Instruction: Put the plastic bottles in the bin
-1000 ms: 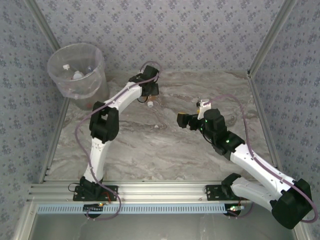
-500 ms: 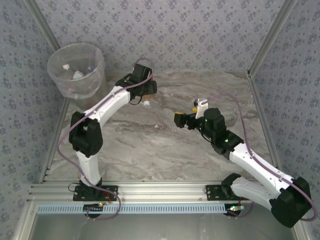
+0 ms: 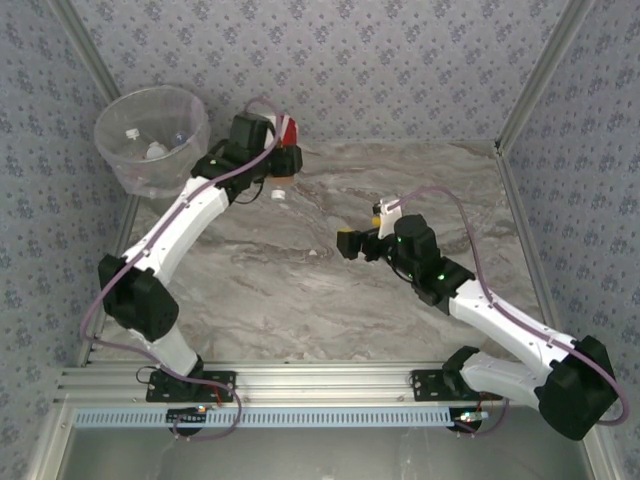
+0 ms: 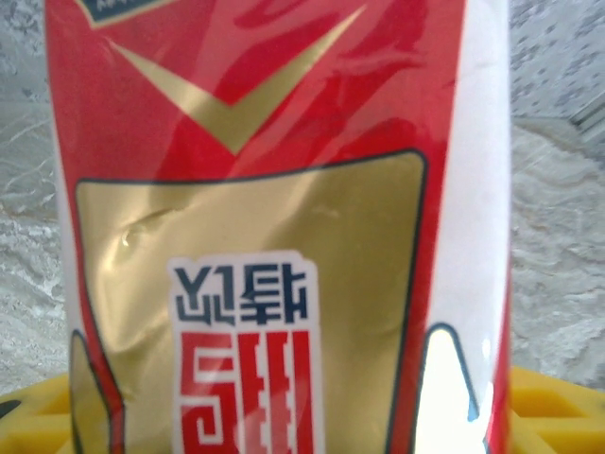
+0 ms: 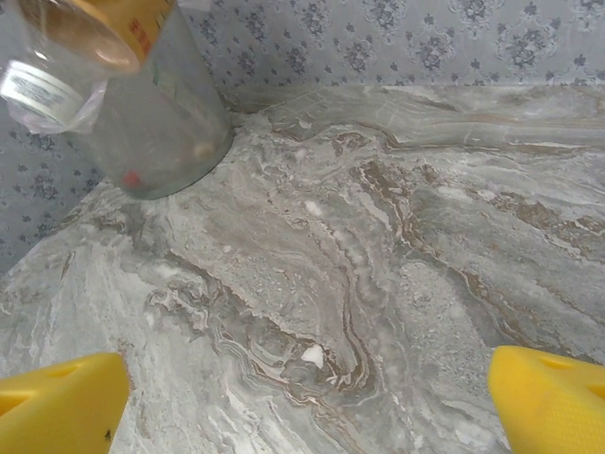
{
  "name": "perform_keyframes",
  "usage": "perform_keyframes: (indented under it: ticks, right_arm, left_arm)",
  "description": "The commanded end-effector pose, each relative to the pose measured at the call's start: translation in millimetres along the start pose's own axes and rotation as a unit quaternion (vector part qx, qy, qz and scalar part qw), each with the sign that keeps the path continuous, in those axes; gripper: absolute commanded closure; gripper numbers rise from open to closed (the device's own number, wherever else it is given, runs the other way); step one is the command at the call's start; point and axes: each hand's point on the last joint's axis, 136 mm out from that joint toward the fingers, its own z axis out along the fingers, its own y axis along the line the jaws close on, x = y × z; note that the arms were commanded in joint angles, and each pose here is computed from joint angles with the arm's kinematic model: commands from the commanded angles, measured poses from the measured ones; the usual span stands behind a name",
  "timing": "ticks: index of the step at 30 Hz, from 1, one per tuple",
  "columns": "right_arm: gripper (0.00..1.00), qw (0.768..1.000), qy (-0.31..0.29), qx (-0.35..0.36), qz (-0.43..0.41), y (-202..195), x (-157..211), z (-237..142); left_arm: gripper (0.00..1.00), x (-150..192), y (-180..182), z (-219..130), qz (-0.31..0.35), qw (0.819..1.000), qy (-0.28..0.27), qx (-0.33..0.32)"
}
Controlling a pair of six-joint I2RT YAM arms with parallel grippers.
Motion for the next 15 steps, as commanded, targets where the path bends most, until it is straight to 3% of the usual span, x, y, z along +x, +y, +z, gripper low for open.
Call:
perform_keyframes:
  ticks: [1, 9, 15]
  right_arm:
    - [0.00, 0.999, -0.030, -0.019, -0.013, 15, -24, 0]
    - [0.00, 0.999, -0.030, -0.032, -0.024, 25, -27, 6]
    - [0.00, 0.998, -0.034, -0.037, -0.033, 31, -31, 6]
  left_arm:
    - [0.51, -25, -17, -30, 0.021, 0.997, -0.030, 0.063]
    - [0.52, -69, -15, -63, 0.011, 0.990, -0.070, 0.119]
    - [0.54, -104, 4, -84, -0.008, 0.988, -0.109, 0.107]
